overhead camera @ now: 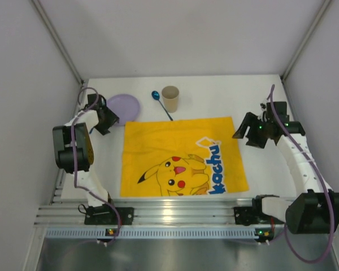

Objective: Set the dinner table for one person

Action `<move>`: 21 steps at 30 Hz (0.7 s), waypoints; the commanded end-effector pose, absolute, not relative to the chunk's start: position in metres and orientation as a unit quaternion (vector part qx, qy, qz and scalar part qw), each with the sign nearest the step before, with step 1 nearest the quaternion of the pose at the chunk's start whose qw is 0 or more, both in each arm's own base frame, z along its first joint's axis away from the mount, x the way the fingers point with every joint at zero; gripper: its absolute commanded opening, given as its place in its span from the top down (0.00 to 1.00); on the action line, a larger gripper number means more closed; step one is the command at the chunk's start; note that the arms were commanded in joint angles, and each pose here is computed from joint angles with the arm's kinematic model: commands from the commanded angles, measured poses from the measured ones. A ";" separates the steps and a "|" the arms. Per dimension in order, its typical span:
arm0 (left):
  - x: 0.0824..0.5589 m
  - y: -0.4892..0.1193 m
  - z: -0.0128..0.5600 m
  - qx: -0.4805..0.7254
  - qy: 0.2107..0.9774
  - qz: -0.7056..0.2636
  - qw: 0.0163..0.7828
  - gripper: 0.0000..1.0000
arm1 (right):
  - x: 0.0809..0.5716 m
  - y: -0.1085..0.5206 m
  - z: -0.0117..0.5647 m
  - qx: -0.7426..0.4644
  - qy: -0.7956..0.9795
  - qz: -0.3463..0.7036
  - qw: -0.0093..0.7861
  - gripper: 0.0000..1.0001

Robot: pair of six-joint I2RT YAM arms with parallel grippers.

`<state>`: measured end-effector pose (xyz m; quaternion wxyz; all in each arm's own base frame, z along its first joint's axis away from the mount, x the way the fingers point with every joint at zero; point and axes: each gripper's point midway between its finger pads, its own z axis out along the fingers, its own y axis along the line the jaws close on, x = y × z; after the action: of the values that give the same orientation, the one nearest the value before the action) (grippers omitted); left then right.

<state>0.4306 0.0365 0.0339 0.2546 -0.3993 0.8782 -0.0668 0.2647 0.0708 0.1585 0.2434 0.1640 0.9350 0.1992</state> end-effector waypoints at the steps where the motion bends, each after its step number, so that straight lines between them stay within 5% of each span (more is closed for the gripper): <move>1: 0.452 0.041 0.033 -0.408 0.863 -0.083 0.287 0.32 | 0.278 0.076 0.196 0.146 0.923 0.215 0.284 0.30; 8: 0.468 0.037 0.015 -0.417 0.862 -0.100 0.271 0.55 | 0.294 0.085 0.214 0.138 0.917 0.229 0.296 0.30; 11: 0.476 0.033 0.008 -0.409 0.868 -0.112 0.258 1.00 | 0.307 0.109 0.221 0.110 0.909 0.267 0.299 0.29; 21: 0.497 0.039 0.144 -0.366 0.834 -0.140 0.388 1.00 | 0.393 0.231 0.251 0.009 0.899 0.330 0.287 0.29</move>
<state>0.4851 0.0340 0.0503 0.2961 -0.3961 0.8607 -0.1207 0.3623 0.2051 0.2206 0.2529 0.0187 0.9212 0.2951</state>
